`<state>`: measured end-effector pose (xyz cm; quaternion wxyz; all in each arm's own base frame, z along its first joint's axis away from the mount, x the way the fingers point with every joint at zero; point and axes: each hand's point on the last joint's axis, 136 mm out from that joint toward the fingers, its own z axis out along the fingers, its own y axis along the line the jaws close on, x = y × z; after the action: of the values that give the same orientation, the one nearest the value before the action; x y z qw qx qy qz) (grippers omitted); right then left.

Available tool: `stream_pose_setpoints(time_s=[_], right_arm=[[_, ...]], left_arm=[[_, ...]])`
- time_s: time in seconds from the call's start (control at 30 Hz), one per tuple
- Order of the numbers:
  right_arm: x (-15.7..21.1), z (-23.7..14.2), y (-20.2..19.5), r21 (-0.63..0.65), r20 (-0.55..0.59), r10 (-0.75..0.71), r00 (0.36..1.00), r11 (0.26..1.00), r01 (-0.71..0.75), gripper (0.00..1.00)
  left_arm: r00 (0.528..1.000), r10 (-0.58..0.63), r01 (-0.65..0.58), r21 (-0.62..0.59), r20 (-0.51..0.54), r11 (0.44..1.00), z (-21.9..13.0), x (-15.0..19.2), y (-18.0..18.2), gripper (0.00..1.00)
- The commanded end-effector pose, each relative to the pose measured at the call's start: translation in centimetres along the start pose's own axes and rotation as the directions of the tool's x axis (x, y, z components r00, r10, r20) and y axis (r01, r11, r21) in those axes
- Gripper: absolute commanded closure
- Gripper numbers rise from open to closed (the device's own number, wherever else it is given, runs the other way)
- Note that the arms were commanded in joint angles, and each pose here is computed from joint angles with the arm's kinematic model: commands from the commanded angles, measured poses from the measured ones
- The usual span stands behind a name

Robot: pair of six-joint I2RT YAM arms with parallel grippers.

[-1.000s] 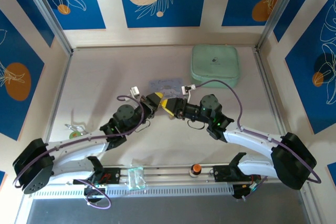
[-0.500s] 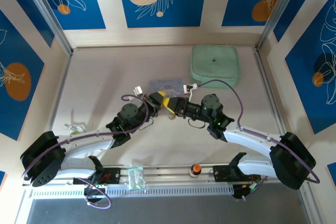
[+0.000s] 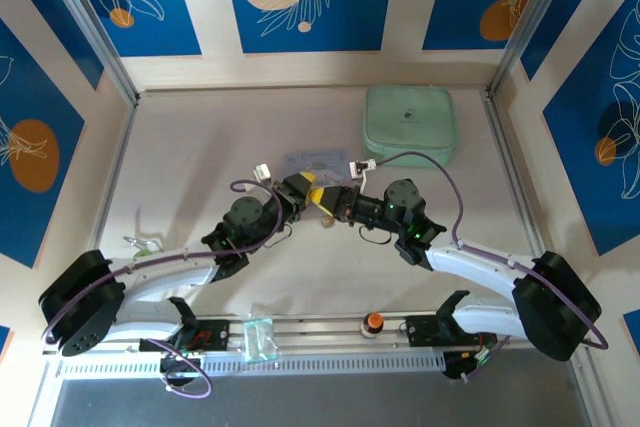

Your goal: Unlock a padlock with a key

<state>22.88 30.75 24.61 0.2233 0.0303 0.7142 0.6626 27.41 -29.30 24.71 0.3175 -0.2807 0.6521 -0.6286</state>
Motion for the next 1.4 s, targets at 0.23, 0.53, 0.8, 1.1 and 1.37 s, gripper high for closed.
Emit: stream_pose_setpoints(time_s=[0.23, 0.53, 0.8, 1.1, 1.37], right_arm=[[0.1, -0.3, -0.5, 0.011, 0.004, -0.006, 1.0, 1.0, 0.006, 1.0], [0.3, -0.4, -1.2, 0.031, -0.003, 0.01, 1.0, 0.999, -0.01, 1.0], [0.4, -0.3, -1.3, 0.03, -0.009, 0.013, 1.0, 0.999, -0.013, 1.0], [0.7, -0.5, -2.0, 0.05, -0.014, 0.026, 1.0, 0.998, -0.026, 1.0], [0.6, -0.5, -1.9, 0.046, -0.019, 0.029, 0.999, 0.999, -0.028, 1.0]], left_arm=[[0.999, 0.038, -0.036, 0.042, -0.03, 0.998, -0.3, 0.4, -1.8, 0.51], [0.997, 0.075, -0.075, 0.007, -0.005, 0.997, -0.8, -0.3, -1.6, 0.58], [0.996, 0.083, -0.085, -0.071, -0.029, 0.994, -0.4, 0.0, 0.4, 0.77], [0.994, 0.105, -0.104, -0.077, 0.012, 0.992, -1.1, -1.0, 0.3, 0.39], [0.995, 0.097, -0.093, -0.126, 0.026, 0.988, -1.7, -1.6, 1.6, 0.68]])
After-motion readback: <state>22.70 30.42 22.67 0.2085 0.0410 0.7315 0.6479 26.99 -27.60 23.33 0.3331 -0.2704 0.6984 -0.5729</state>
